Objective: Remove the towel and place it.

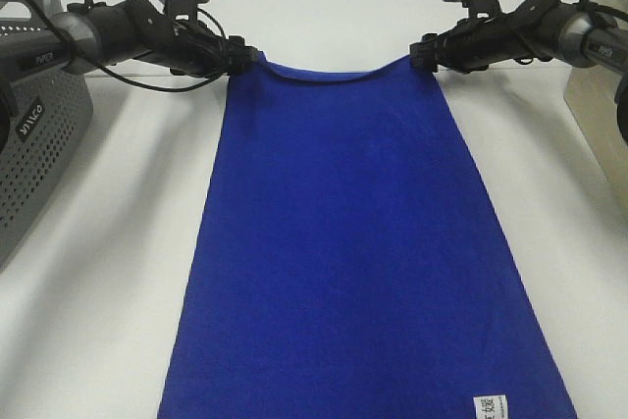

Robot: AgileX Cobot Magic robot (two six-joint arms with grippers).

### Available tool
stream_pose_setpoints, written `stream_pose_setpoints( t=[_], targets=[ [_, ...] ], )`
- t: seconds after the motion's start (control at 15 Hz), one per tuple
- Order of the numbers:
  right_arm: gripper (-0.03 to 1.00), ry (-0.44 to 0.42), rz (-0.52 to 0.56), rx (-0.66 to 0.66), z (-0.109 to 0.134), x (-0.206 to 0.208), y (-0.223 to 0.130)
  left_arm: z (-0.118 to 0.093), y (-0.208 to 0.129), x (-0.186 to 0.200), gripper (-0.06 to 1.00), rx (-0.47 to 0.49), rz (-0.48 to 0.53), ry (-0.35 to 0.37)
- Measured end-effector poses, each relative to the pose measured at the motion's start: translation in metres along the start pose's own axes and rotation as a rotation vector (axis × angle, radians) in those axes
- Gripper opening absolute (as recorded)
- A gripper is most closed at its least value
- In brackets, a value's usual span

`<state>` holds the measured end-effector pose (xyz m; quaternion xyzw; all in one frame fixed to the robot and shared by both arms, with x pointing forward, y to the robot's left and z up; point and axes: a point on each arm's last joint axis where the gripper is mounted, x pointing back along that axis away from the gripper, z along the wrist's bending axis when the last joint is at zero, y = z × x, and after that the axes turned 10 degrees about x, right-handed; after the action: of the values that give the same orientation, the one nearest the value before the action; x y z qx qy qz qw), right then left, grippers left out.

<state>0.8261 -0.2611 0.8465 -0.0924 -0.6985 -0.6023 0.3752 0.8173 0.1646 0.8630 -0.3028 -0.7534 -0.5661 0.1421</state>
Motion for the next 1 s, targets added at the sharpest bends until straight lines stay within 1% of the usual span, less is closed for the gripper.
stream_pose_setpoints(
  t=[0.13, 0.27, 0.47, 0.6, 0.73, 0.87, 0.93, 1.0],
  targets=[
    [0.7, 0.044, 0.032, 0.004, 0.003, 0.004, 0.0, 0.0, 0.001, 0.0, 0.69, -0.002, -0.002, 0.0],
    [0.7, 0.107, 0.076, 0.01, 0.008, 0.008, 0.001, -0.002, 0.004, 0.003, 0.69, -0.004, -0.001, -0.003],
    [0.7, 0.184, 0.127, 0.025, 0.016, 0.019, 0.007, -0.008, 0.013, 0.016, 0.69, -0.049, 0.076, -0.004],
    [0.7, 0.2, 0.141, 0.063, 0.017, 0.034, 0.02, -0.013, 0.029, 0.034, 0.69, -0.093, 0.107, 0.029],
    [0.7, 0.208, 0.17, 0.109, 0.019, 0.052, 0.034, -0.015, 0.044, 0.05, 0.69, -0.132, 0.119, 0.085],
    [0.7, 0.218, 0.186, 0.131, 0.021, 0.066, 0.044, -0.015, 0.055, 0.061, 0.69, -0.151, 0.109, 0.13],
    [0.7, 0.238, 0.201, 0.128, 0.024, 0.08, 0.055, -0.012, 0.061, 0.064, 0.69, -0.146, 0.077, 0.155],
    [0.7, 0.257, 0.218, 0.126, 0.026, 0.085, 0.057, -0.011, 0.062, 0.064, 0.69, -0.141, 0.069, 0.157]
  ],
)
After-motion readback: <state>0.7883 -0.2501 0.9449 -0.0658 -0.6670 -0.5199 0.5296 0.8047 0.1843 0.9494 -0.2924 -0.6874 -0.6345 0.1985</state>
